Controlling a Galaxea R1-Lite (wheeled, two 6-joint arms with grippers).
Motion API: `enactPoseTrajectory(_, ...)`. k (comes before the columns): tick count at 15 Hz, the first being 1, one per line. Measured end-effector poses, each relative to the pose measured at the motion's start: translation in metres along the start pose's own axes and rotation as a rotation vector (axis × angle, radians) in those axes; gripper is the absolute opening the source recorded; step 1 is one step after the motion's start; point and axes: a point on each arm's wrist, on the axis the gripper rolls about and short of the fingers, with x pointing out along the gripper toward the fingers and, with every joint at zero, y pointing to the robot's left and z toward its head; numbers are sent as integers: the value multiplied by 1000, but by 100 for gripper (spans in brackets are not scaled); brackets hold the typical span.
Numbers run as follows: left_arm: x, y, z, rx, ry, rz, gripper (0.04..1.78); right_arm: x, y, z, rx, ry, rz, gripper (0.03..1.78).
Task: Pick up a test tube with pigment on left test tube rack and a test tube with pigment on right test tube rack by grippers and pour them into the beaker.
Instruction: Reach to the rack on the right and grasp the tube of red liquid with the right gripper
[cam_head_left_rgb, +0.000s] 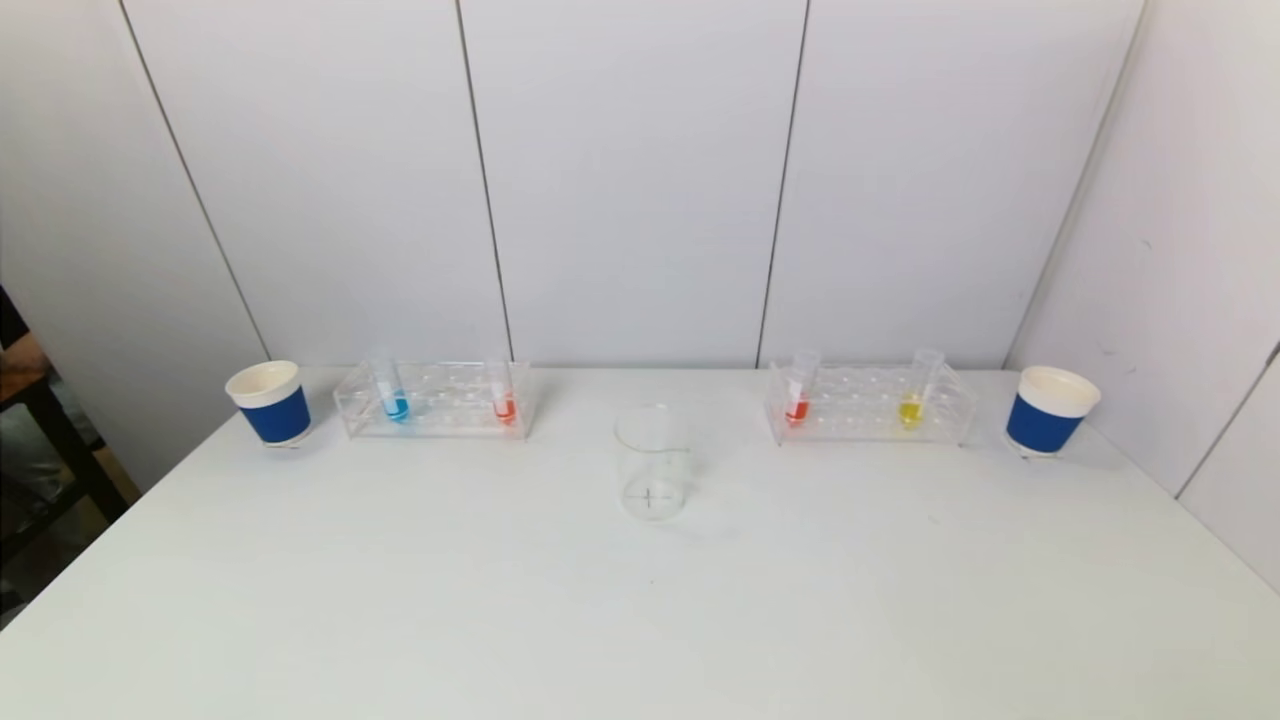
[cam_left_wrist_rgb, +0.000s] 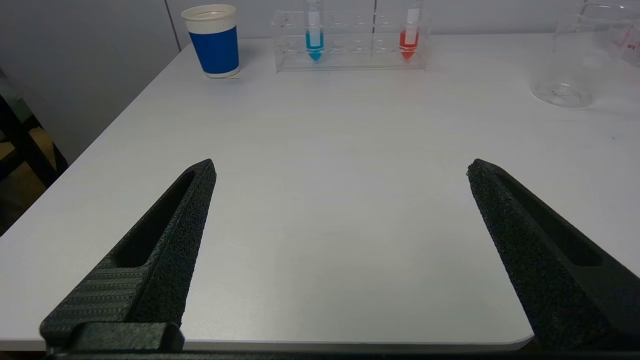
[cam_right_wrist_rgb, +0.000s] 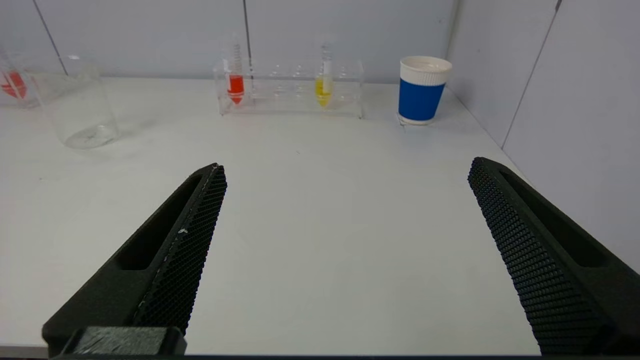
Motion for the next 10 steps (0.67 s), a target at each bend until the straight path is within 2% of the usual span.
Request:
enactPoseTrajectory(2, 0, 0, 0, 0, -1, 0, 176, -7, 1, 19, -1, -40, 31, 176)
enactPoseTrajectory(6, 0, 0, 0, 0, 0, 0, 176, -14, 1, 54, -5, -51, 47, 176)
enactPoseTrajectory(10, 0, 0, 0, 0, -1, 0, 176, -4, -1, 96, -7, -50, 88, 176)
